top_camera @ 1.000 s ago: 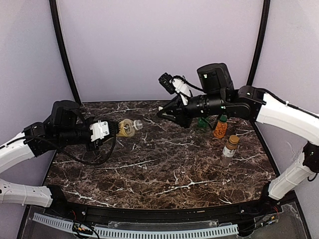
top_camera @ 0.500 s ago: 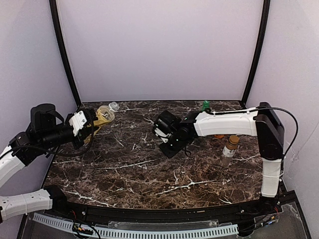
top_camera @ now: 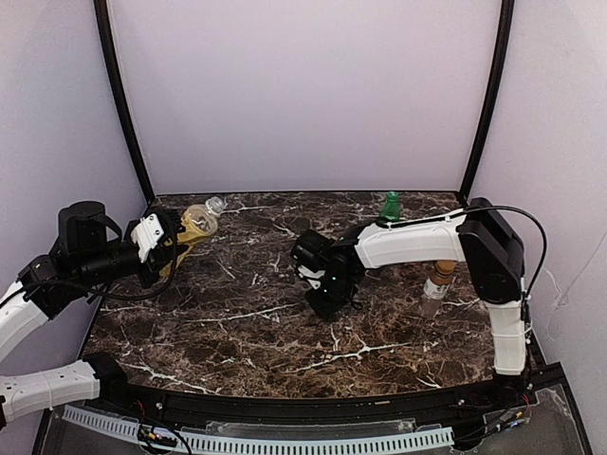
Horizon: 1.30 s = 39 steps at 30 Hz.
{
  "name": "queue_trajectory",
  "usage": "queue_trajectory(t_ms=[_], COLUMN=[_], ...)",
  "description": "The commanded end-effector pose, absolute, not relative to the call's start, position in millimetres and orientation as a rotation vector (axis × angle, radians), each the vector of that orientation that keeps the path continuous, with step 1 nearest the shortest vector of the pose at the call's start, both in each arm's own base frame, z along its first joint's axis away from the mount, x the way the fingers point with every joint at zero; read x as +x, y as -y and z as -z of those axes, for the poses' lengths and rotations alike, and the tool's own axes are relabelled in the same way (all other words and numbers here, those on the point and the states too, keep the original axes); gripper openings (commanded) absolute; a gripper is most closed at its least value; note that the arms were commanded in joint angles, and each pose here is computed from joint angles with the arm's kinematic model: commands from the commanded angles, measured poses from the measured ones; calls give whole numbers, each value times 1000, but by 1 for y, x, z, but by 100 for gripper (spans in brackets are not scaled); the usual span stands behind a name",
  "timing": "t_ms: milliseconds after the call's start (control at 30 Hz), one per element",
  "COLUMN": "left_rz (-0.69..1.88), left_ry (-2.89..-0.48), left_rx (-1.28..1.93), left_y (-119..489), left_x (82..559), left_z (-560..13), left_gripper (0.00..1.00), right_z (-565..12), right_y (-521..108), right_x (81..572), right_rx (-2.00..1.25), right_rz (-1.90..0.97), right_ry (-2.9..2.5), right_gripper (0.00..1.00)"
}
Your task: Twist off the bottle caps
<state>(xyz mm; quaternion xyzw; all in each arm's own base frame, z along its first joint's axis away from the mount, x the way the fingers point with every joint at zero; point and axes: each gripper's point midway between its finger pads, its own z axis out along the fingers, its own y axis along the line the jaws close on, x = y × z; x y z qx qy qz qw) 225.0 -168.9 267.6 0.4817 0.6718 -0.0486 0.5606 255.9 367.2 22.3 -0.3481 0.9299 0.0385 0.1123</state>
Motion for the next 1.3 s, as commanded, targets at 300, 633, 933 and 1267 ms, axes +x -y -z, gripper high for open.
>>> queue_trajectory(t_ms=[300,633,933,1267], left_rz=[126,511,748,775], left_ry=[-1568,-1528,-1435,-1422], left_rx=[1127,1184,1210,1219], left_y=[171,205,226,229], left_x=[227,188,166,164], left_z=[-272,-292,-321,-323], left_gripper=[12,12,13,15], right_z=[-74,-325,-450,-445], right_y=[-393,-449,-454,-506], right_x=[269,220,150,143], right_rx=[-1043,-1293,-1205,-1255], right_rz=[-252,-938,-1197,-1334], right_ry=[-2624,-1586,-886,-884], right_gripper=[65,77,80,70])
